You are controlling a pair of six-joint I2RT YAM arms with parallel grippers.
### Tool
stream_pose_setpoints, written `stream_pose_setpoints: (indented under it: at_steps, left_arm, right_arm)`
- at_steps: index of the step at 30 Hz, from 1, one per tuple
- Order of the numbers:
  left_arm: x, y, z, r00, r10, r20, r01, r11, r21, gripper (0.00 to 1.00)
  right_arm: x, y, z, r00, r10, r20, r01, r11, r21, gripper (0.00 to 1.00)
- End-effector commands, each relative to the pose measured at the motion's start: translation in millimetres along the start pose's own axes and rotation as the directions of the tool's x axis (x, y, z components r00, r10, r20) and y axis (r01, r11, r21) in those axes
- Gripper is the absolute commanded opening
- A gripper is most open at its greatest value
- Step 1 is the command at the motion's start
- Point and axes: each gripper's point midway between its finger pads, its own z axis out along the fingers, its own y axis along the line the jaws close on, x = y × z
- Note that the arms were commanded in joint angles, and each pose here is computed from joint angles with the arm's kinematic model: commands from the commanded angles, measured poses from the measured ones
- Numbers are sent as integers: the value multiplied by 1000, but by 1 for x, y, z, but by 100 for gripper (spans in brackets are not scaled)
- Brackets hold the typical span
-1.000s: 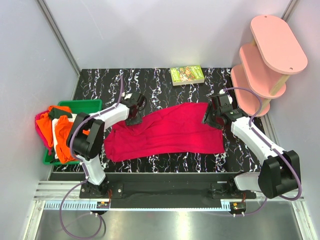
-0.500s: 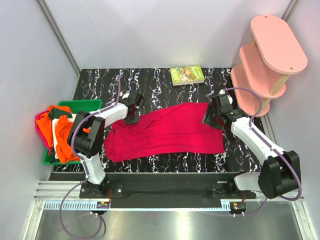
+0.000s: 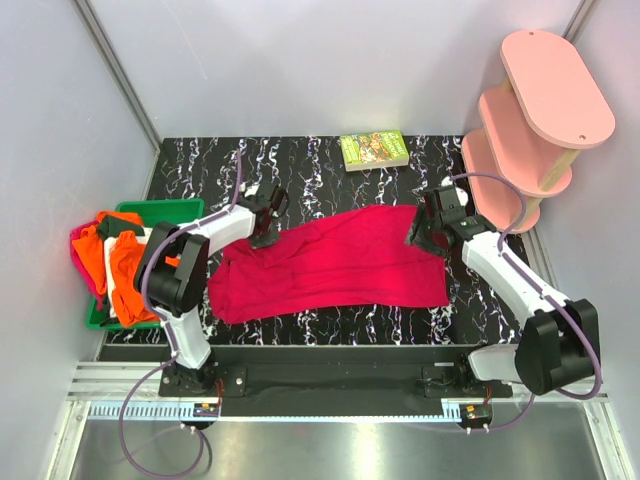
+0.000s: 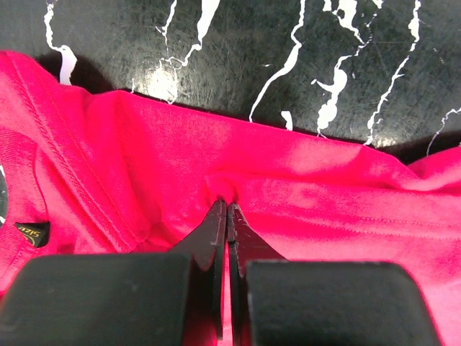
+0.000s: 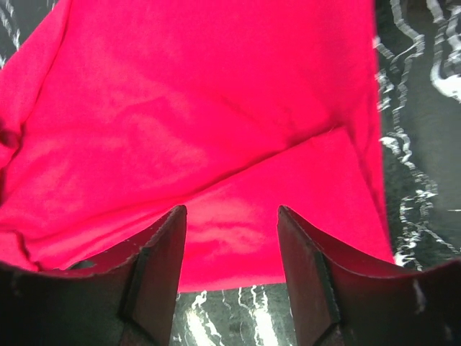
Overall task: Fold and stack the t-shirts
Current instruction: Grap the side of the flattened tshirt furthest away from the robot with both arms
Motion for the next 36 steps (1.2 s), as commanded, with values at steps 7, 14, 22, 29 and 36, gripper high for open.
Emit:
stream_pose_setpoints:
  at_steps: [7, 14, 22, 29, 36]
  left_arm:
    - [-49, -16, -37, 991, -33, 132, 23, 997, 80, 0]
    - [-51, -25, -42, 991, -64, 115, 50, 992, 120, 0]
    - [-52, -37, -45, 992, -82, 94, 66, 984, 164, 0]
    - [-44, -36, -39, 995, -66, 74, 54, 987, 154, 0]
    - [-44, -34, -37, 995, -58, 76, 47, 989, 141, 0]
  right_arm:
    - [-88, -10, 39, 984, 113, 137, -133, 980, 147, 64]
    - [-102, -29, 99, 983, 145, 114, -169, 954, 246, 56]
    - [-136, -37, 122, 977, 135, 165, -178, 944, 279, 55]
    - [-141, -43, 150, 984, 111, 141, -151, 939, 310, 56]
    - [-135, -53, 163, 985, 118, 125, -154, 928, 339, 57]
